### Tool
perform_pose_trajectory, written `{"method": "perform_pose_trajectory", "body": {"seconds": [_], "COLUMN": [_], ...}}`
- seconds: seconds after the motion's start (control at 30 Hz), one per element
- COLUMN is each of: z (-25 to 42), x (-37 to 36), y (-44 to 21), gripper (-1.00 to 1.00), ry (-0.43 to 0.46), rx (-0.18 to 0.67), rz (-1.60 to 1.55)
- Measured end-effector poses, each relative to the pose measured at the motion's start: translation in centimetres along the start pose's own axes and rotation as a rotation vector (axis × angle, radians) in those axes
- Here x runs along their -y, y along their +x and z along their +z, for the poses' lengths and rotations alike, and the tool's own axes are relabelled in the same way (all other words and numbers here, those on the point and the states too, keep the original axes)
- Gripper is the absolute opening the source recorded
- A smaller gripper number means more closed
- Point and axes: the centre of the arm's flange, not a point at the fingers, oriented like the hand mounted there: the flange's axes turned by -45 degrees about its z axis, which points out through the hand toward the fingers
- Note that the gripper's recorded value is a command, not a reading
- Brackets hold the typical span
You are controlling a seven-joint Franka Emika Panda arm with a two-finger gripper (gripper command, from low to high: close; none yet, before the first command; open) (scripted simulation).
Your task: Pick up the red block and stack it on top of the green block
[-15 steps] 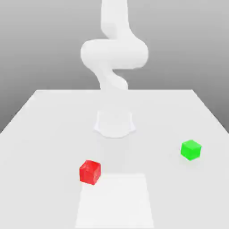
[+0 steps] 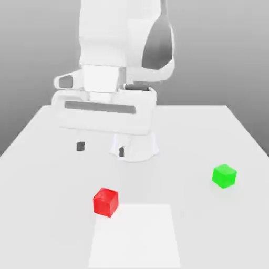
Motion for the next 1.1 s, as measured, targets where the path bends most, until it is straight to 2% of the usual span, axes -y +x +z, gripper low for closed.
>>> {"method": "perform_pose_trajectory", "body": {"seconds": [0.1,0.27,0.3,0.53,0.8,1.1], "z": [7.0,12.2,13.0,13.1,7.4,4.8], "x": [-1.7,-2.2,-2.2,-2.2,-1.9,12.4], "y": [-3.7,-5.3,-5.5,-5.6,-4.8,-9.1], "gripper": [0.0,0.0,-1.0,-1.0,-1.0,-1.0], "ry": [-0.017,-0.023,-0.023,-0.023,-0.022,0.021], "rx": [0.108,0.136,0.136,0.136,0.136,0.136], "rz": [0.054,0.068,0.068,0.069,0.06,-0.465]}}
